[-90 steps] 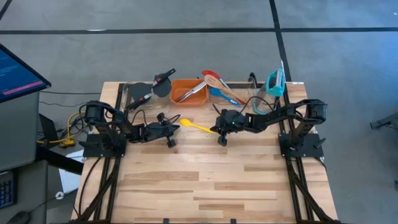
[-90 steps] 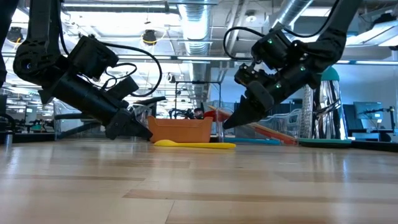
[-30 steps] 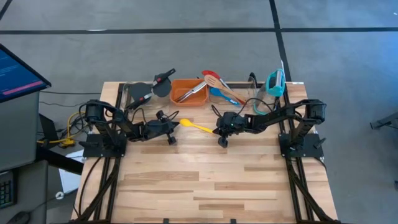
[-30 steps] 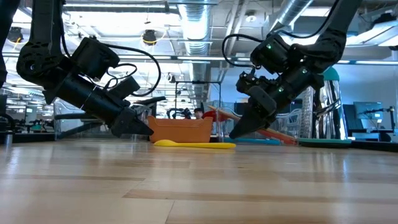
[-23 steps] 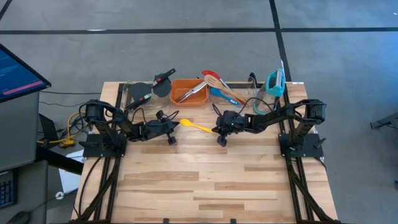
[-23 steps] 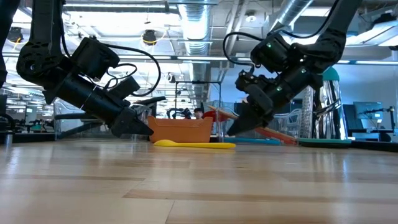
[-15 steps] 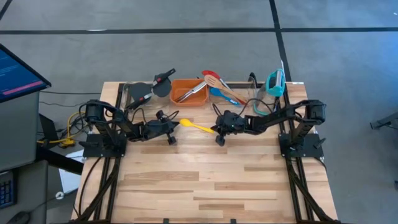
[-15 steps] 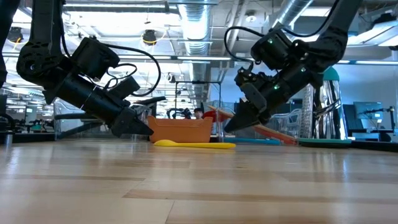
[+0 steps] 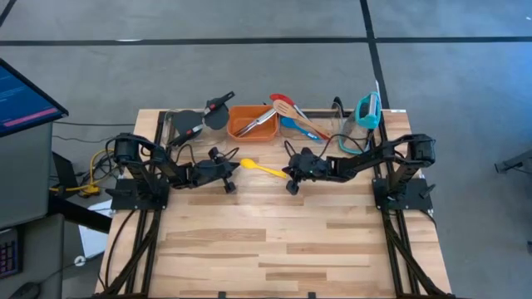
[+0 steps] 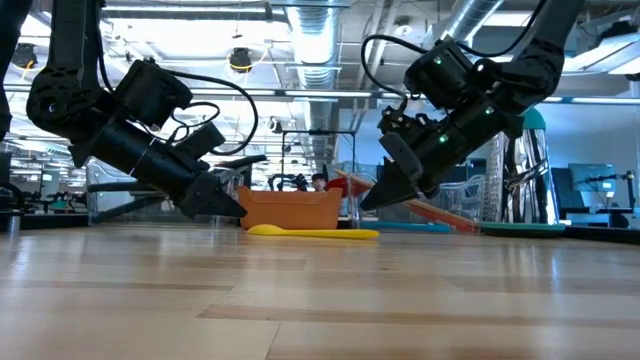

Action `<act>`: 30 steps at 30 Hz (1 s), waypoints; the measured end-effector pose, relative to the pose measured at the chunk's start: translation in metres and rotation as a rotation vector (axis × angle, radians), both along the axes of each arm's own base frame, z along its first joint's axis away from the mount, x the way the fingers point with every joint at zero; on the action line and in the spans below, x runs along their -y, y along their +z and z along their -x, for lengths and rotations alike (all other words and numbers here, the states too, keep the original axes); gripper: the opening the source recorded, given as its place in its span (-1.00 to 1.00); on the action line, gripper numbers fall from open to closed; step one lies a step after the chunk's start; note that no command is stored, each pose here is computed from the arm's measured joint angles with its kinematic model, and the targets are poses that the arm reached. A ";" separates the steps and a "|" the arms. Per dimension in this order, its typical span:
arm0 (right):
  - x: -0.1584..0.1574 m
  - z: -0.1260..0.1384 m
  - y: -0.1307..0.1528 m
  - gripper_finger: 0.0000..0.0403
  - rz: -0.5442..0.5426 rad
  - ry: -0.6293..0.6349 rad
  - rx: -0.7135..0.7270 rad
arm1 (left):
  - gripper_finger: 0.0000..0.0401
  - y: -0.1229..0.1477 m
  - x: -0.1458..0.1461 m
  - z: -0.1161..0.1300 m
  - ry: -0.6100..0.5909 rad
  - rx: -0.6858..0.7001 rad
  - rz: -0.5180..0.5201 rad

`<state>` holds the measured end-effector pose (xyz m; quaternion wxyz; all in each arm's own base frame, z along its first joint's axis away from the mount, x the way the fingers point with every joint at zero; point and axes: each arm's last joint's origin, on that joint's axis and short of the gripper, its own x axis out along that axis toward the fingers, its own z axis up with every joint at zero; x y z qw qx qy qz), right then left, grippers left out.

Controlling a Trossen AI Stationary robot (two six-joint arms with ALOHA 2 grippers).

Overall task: Pick & Place Kitchen Items
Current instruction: Put the yellow serving spoon into the right transparent bin

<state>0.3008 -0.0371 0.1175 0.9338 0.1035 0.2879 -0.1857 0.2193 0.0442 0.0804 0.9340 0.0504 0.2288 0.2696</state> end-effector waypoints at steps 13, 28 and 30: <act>-0.006 -0.017 -0.024 -1.00 -0.022 0.011 0.005 | -0.99 0.019 0.001 -0.011 -0.095 0.123 0.031; -0.006 -0.014 -0.020 -1.00 -0.015 0.015 -0.032 | -0.99 0.046 0.004 -0.005 -0.156 0.198 -0.002; -0.006 -0.014 -0.017 -1.00 -0.007 0.016 -0.022 | -0.99 0.044 0.004 -0.005 -0.155 0.185 0.000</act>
